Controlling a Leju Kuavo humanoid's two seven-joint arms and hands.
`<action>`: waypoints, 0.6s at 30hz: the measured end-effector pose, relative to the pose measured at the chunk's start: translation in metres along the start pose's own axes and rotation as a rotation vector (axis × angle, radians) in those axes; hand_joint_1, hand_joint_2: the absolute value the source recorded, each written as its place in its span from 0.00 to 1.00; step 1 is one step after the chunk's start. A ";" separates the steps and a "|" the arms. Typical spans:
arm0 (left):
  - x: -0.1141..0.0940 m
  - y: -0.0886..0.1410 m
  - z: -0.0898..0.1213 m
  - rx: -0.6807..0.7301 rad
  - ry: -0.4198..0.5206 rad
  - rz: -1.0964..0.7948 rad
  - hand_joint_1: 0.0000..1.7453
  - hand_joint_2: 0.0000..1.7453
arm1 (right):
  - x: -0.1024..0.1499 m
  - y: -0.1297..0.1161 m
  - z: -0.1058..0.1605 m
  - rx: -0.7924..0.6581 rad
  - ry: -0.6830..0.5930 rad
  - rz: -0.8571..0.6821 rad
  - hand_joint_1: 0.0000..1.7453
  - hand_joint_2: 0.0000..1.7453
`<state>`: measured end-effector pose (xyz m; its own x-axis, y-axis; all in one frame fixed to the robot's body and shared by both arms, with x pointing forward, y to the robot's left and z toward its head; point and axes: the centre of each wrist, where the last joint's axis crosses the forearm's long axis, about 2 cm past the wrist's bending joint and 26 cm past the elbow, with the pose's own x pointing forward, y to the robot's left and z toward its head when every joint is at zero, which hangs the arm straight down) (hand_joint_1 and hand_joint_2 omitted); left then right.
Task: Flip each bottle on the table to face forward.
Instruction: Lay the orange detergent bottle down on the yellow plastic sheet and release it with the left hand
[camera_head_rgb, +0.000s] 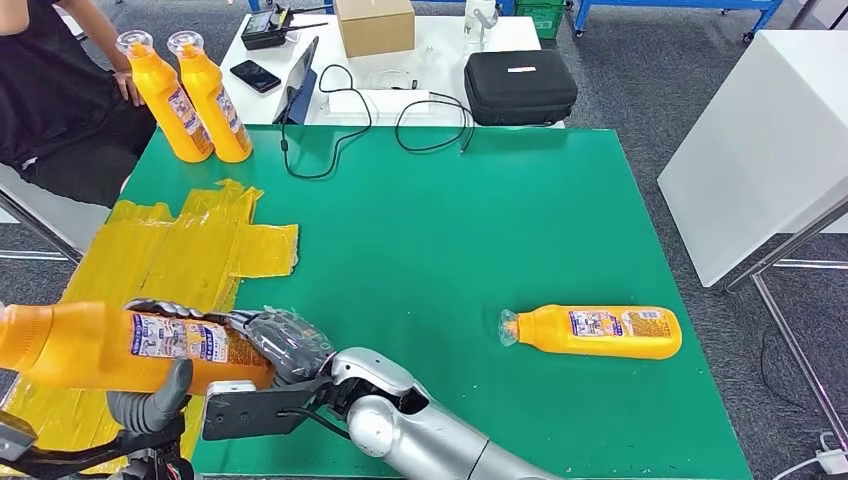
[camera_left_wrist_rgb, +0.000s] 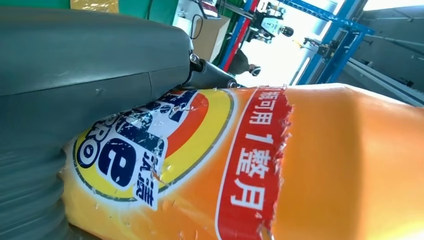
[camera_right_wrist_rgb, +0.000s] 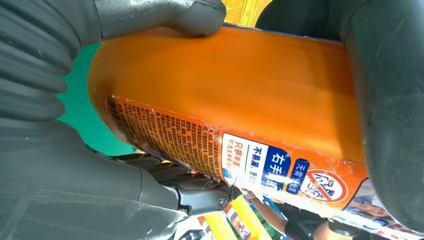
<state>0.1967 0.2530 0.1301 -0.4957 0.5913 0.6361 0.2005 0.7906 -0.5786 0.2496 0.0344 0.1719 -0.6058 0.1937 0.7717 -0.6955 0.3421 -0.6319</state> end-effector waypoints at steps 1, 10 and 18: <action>0.000 0.000 0.000 -0.001 0.001 -0.003 1.00 1.00 | -0.001 0.000 0.001 -0.003 0.001 0.000 1.00 1.00; -0.004 -0.001 -0.011 -0.024 0.033 -0.157 1.00 1.00 | -0.005 -0.007 0.004 -0.054 0.032 0.031 0.22 1.00; -0.006 0.024 -0.053 0.000 0.049 -0.955 1.00 1.00 | -0.016 -0.042 0.027 -0.185 0.069 0.114 0.00 0.00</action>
<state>0.2497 0.2769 0.1397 -0.4136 -0.2971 0.8606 -0.2703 0.9427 0.1955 0.2776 -0.0076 0.1842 -0.6442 0.3009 0.7032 -0.5376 0.4759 -0.6961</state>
